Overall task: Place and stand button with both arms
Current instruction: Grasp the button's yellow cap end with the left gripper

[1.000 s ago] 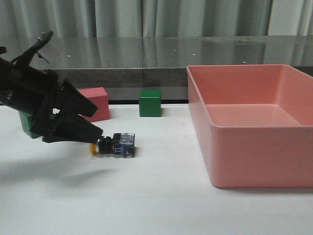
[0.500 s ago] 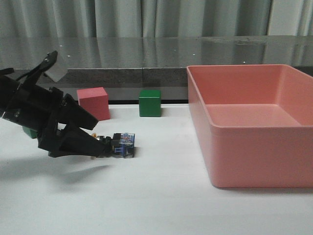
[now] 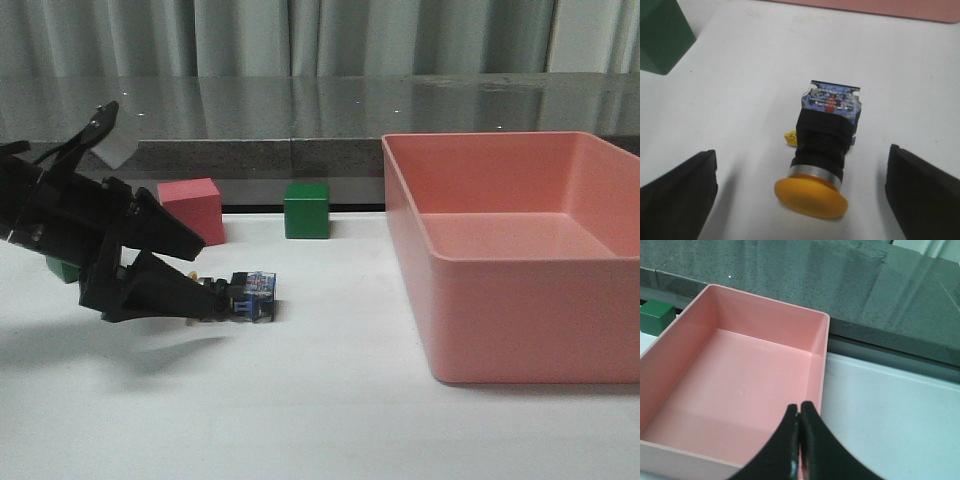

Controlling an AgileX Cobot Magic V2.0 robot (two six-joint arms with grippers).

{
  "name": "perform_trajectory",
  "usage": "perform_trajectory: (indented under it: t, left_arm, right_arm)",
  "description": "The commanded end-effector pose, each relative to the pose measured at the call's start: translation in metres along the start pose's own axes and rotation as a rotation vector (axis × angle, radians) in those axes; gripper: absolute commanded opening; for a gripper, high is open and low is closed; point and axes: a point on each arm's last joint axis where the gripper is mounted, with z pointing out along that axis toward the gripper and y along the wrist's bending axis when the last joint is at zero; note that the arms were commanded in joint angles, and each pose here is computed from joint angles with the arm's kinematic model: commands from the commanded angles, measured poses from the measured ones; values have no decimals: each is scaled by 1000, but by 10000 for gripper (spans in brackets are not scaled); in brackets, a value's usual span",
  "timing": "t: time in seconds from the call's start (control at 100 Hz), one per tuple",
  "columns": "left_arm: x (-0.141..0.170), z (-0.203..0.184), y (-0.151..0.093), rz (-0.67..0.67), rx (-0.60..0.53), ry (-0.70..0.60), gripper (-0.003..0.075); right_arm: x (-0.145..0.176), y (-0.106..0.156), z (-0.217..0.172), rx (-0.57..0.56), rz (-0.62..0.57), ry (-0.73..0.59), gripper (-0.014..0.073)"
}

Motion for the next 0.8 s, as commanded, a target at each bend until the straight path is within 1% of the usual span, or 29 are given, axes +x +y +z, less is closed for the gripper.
perform_trajectory:
  t: [0.0,0.13,0.25,0.32,0.39,0.46,0.65,0.79]
  left_arm:
    - [-19,-5,4,13,-9,-90,652]
    - [-11,1,2,-12,23,-96,652]
    - [-7,4,2,-22,28,-92,649]
    - [-6,4,2,-23,28,-91,626]
    - [-6,4,2,-23,28,-91,584]
    - [-6,4,2,-23,28,-91,519]
    - [-6,4,2,-23,27,-90,270]
    - [-6,4,2,-23,27,-90,123]
  right_arm:
    - [-15,-4,-3,33,2,-104,-61]
    - [-15,-4,-3,33,2,-104,-61]
    - [-15,-4,-3,33,2,-104,-61]
    - [-15,-4,-3,33,2,-104,-61]
    - [-15,-4,-3,33,2,-104,-61]
    - [-15,-4,-3,33,2,-104,-61]
    - [-15,-4,-3,33,2,-104,-61]
    - [-15,-4,-3,33,2,-104,-61]
